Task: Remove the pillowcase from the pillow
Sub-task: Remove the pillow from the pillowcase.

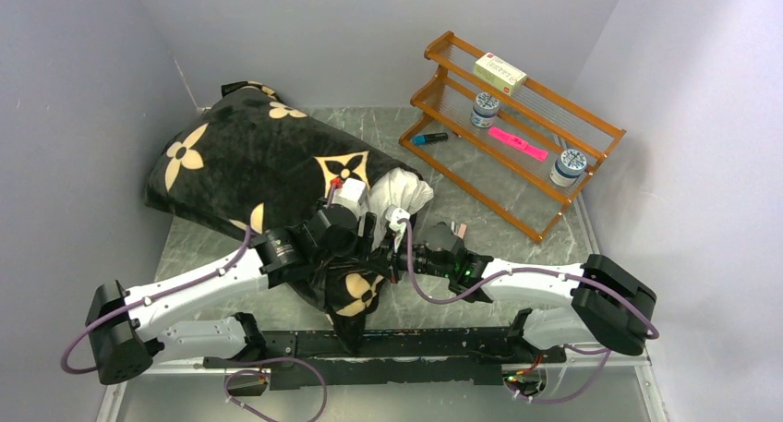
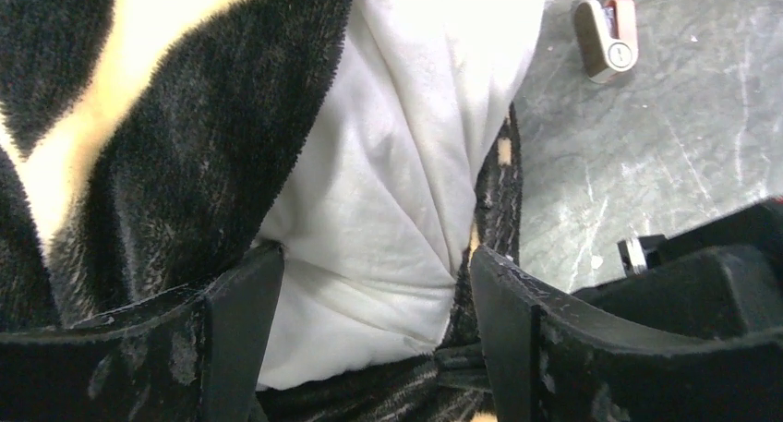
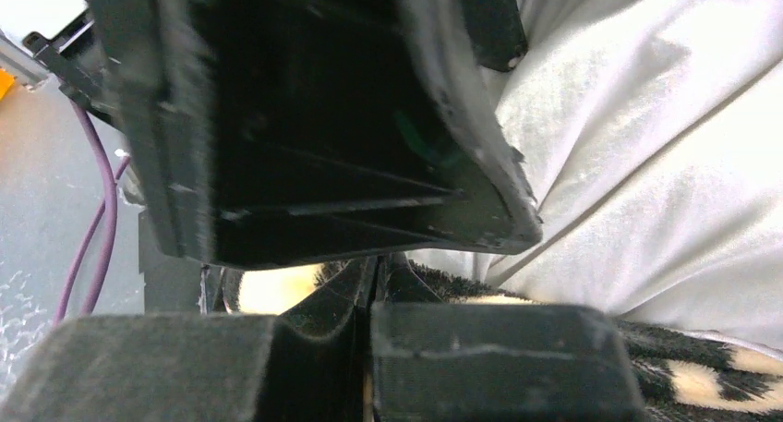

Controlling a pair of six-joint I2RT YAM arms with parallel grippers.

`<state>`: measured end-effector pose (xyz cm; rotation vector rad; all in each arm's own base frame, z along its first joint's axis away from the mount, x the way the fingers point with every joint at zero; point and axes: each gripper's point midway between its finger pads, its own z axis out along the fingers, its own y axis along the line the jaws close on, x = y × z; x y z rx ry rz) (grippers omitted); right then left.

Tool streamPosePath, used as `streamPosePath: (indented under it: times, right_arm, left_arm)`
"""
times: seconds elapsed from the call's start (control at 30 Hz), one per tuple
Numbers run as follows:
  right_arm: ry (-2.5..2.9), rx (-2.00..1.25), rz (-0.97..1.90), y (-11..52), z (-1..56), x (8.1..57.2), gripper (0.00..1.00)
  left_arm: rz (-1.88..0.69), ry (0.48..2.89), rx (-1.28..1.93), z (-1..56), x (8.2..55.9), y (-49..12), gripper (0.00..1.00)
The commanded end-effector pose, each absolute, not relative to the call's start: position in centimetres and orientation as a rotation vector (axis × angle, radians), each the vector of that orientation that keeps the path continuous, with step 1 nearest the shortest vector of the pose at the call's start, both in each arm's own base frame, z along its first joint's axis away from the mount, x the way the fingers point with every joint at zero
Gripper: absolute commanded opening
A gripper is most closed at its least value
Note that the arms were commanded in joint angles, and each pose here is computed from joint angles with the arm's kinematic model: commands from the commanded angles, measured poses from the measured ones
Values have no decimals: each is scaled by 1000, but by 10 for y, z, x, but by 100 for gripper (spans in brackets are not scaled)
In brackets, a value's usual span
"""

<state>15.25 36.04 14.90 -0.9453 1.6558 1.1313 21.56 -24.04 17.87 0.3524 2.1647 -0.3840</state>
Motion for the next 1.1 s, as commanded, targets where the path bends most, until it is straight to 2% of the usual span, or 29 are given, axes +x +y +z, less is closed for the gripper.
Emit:
streamPosePath:
  times: [0.0,0.27,0.37,0.47,0.6,0.77,0.9,1.07]
  right_arm:
    - [1752,-1023,1207,352,124,122,0]
    - [1740,-1007,1226,352,126,121,0]
    - [1735,-994,1222,350,127,122,0]
    - [1729,-970,1217,347,130,123,0]
    - [1726,-958,1202,344,131,124,0]
    - [1711,-939,1204,343,140,125,1]
    - [1734,-869,1176,340,150,134,14]
    - [1852,-679,1124,335,162,152,46]
  left_arm:
    - [-224,2169,312,167,229,-225,81]
    - [-121,2221,348,124,230,-217,96]
    - [-101,2221,364,117,232,-217,95]
    - [-85,2241,392,108,234,-219,90]
    - [-36,2254,417,103,238,-217,73]
    - [-91,2211,416,121,245,-221,35]
    - [-150,2190,424,135,249,-227,6]
    - [-299,2164,433,156,255,-241,5]
